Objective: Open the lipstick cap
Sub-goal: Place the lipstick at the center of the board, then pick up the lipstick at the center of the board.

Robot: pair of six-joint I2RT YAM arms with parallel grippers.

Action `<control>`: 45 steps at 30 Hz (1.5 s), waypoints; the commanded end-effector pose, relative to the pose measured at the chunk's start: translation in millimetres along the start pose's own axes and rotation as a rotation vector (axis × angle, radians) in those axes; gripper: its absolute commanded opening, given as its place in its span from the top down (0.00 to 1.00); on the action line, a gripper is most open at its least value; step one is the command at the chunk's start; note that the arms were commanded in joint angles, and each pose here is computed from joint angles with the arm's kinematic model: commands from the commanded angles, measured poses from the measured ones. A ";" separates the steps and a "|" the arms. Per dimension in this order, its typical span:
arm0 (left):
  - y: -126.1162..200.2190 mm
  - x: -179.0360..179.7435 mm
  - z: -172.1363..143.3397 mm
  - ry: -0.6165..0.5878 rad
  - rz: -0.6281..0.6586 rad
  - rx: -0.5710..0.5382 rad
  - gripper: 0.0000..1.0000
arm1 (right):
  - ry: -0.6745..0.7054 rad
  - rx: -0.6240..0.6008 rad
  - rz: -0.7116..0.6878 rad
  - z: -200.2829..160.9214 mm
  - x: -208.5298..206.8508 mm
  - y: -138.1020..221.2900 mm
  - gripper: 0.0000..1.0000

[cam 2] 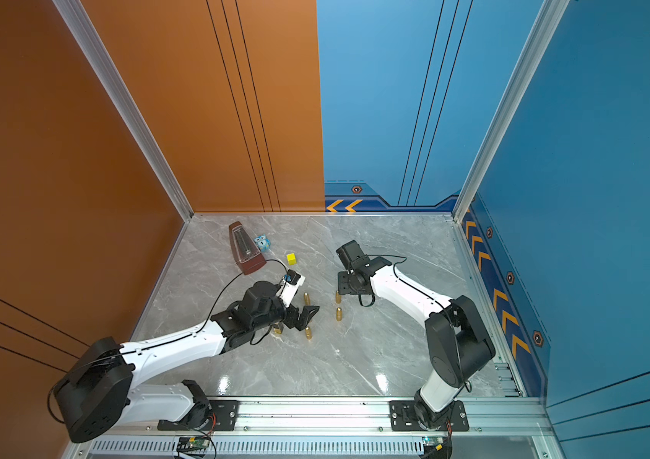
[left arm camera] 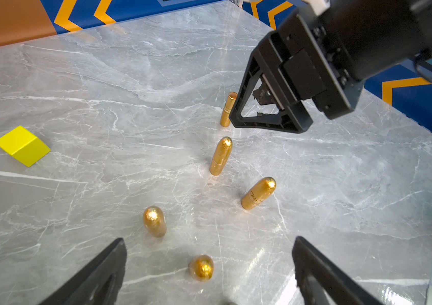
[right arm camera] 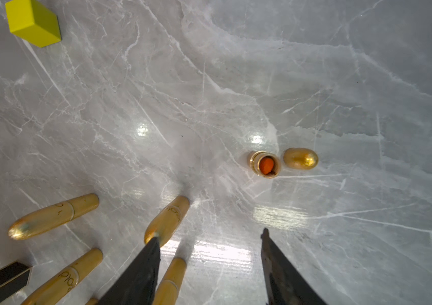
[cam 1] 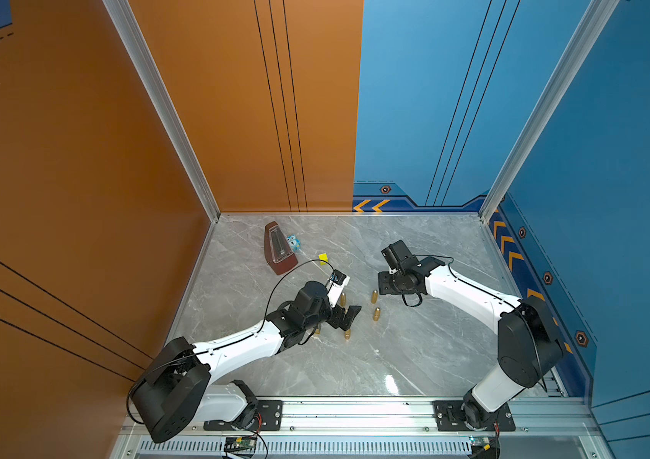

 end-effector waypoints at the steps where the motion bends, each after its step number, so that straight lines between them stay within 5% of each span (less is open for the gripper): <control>1: 4.3 -5.9 6.1 -0.040 0.008 -0.003 0.01 | -0.019 0.092 0.037 -9.8 12.7 2.8 0.37; 8: 3.7 -9.1 2.5 -0.054 0.015 0.004 0.02 | 0.007 0.117 0.028 -7.4 29.3 -12.5 0.36; 45: -1.5 -9.0 4.6 -0.059 0.049 0.000 0.01 | 0.046 0.203 -0.091 -0.6 29.0 -71.0 0.72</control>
Point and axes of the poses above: each gripper's point midway between its finger pads, its own y axis back along the fingers, its own x axis along the line the jaws close on, z = x × y, the point moved 8 cm from there along y, back along the fingers, and after that the axes turned 10 degrees about y, right-handed, at the moved point
